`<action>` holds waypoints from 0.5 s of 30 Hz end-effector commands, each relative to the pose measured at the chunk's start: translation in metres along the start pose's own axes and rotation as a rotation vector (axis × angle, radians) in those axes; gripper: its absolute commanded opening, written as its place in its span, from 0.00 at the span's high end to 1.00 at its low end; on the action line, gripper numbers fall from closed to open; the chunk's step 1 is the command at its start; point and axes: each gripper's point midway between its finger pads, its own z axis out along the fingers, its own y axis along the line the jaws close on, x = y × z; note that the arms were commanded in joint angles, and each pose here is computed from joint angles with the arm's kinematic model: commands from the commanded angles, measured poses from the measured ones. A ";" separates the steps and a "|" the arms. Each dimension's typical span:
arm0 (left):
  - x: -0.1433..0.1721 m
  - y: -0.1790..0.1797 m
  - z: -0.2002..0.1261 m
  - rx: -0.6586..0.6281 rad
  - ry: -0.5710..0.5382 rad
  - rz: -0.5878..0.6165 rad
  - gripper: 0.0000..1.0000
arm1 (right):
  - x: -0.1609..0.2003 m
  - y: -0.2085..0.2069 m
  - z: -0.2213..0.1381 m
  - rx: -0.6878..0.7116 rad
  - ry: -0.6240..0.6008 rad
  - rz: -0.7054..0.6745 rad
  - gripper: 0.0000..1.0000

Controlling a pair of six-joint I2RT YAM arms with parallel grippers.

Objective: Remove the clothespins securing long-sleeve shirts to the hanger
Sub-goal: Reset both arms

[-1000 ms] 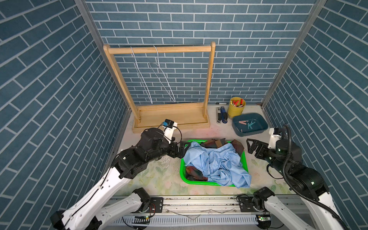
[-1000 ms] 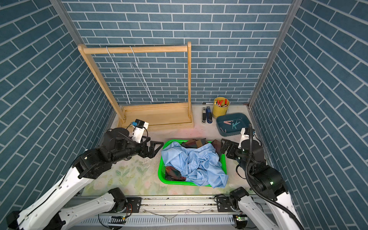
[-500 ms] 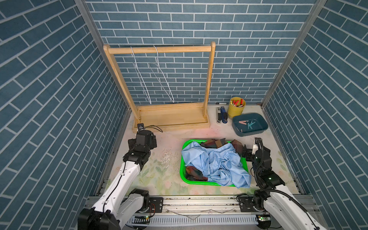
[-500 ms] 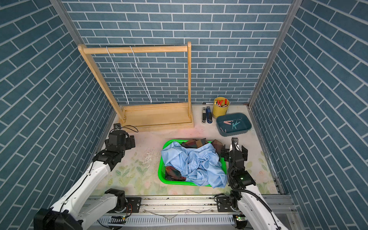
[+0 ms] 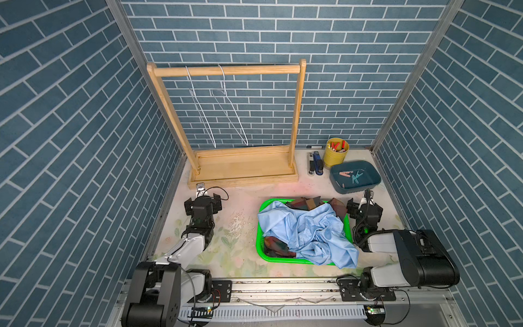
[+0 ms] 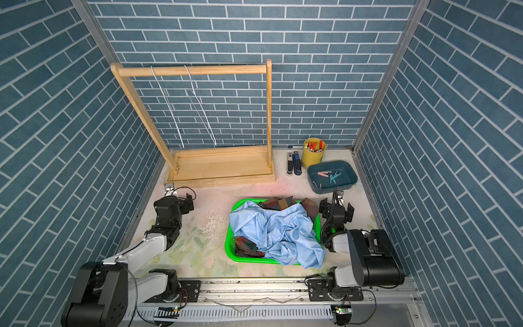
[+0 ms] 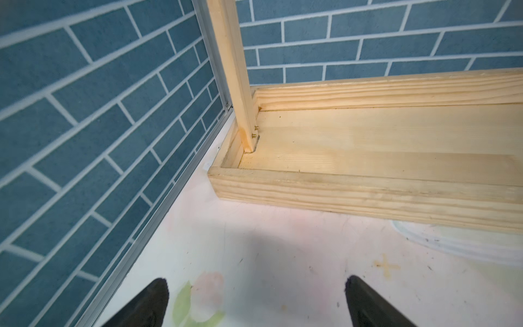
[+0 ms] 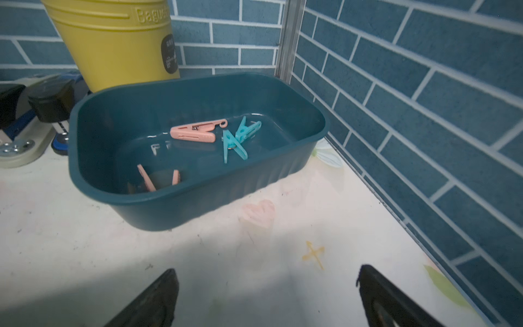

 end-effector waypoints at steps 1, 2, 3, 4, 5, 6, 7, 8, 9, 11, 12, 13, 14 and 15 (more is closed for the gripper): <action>-0.011 -0.006 0.012 0.001 -0.073 -0.011 0.00 | -0.029 0.006 0.010 -0.024 -0.075 0.004 0.01; -0.009 -0.006 0.014 -0.008 -0.078 -0.011 0.00 | -0.030 0.007 0.011 -0.030 -0.066 0.004 0.01; -0.007 -0.008 0.018 -0.009 -0.087 -0.006 0.00 | -0.028 0.006 0.012 -0.036 -0.054 0.009 0.01; -0.002 -0.012 0.020 0.000 -0.089 0.006 0.00 | -0.026 0.005 0.012 -0.042 -0.056 0.018 0.01; 0.001 -0.020 0.024 0.027 -0.087 0.029 0.00 | -0.024 0.008 0.011 -0.065 -0.064 0.021 0.01; 0.007 -0.029 0.029 0.044 -0.071 0.067 0.00 | -0.018 0.010 0.012 -0.083 -0.066 0.014 0.01; 0.005 -0.032 0.032 0.024 -0.087 0.086 0.00 | -0.018 0.012 0.013 -0.094 -0.088 0.007 0.02; 0.008 -0.033 0.033 0.034 -0.050 0.083 0.00 | -0.020 0.014 0.012 -0.098 -0.093 0.004 0.01; 0.008 -0.028 0.036 0.033 -0.034 0.056 0.00 | -0.017 0.017 0.013 -0.119 -0.060 0.001 0.01; 0.008 -0.025 0.039 0.037 -0.018 0.043 0.00 | -0.019 0.018 0.016 -0.125 -0.064 -0.007 0.01; 0.007 -0.024 0.040 0.041 -0.027 0.029 0.00 | -0.016 0.018 0.018 -0.124 -0.037 -0.003 0.01; 0.009 -0.024 0.040 0.040 -0.023 0.031 0.00 | -0.017 0.017 0.019 -0.118 -0.046 -0.001 0.01; 0.010 -0.024 0.040 0.040 -0.012 0.034 0.00 | -0.018 0.015 0.020 -0.105 -0.036 0.003 0.01; 0.008 -0.024 0.040 0.039 -0.027 0.031 0.00 | -0.016 0.014 0.023 -0.101 -0.019 0.007 0.01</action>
